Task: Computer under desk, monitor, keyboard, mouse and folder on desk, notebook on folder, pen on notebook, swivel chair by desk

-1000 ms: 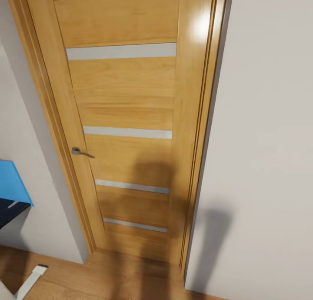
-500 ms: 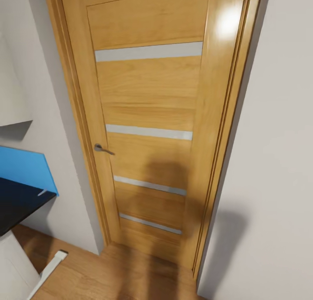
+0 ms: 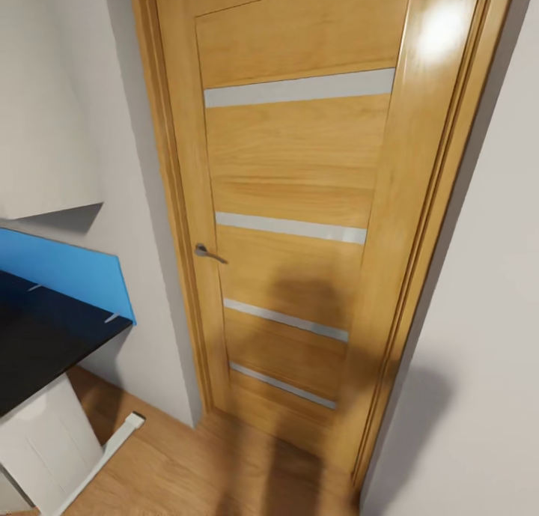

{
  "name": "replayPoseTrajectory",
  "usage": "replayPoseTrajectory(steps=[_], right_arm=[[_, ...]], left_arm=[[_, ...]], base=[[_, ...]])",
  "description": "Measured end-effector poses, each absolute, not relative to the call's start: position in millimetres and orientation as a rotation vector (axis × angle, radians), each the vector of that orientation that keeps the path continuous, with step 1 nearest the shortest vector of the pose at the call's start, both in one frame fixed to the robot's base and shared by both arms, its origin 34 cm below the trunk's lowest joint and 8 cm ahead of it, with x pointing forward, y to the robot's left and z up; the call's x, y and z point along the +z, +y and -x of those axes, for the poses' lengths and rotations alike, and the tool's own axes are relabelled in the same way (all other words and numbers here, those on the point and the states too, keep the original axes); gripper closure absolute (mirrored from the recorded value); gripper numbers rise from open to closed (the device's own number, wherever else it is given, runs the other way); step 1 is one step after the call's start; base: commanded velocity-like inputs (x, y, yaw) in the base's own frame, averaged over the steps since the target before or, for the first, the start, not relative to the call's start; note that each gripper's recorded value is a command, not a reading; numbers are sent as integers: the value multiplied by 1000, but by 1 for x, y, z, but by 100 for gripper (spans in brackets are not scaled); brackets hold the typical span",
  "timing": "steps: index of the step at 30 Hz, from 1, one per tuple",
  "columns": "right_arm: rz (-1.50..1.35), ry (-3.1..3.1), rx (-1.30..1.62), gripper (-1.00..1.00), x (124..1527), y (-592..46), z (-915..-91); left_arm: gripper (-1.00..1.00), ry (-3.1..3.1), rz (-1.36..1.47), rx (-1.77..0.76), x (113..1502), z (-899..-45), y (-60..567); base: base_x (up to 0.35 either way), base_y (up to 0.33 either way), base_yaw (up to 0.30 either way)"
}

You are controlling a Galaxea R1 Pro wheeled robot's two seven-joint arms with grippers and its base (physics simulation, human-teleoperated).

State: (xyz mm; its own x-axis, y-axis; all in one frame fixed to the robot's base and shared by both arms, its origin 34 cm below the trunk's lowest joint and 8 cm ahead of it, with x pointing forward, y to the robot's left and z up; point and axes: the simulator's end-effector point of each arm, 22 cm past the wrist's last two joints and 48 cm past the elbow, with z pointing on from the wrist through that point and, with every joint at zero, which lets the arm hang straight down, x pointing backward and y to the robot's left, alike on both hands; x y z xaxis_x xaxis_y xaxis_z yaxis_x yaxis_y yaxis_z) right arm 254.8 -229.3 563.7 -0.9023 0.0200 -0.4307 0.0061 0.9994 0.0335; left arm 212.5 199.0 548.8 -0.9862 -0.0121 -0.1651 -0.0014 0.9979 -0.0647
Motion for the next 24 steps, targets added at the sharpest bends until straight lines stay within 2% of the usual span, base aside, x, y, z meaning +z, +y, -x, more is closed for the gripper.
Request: replayPoseTrajectory(steps=[24], right_arm=[[-18,2602,40,-100,574,-230,-277]], left_arm=[[-100,2902,80,-94,552,-228,200]], base=[[0,0,192]])
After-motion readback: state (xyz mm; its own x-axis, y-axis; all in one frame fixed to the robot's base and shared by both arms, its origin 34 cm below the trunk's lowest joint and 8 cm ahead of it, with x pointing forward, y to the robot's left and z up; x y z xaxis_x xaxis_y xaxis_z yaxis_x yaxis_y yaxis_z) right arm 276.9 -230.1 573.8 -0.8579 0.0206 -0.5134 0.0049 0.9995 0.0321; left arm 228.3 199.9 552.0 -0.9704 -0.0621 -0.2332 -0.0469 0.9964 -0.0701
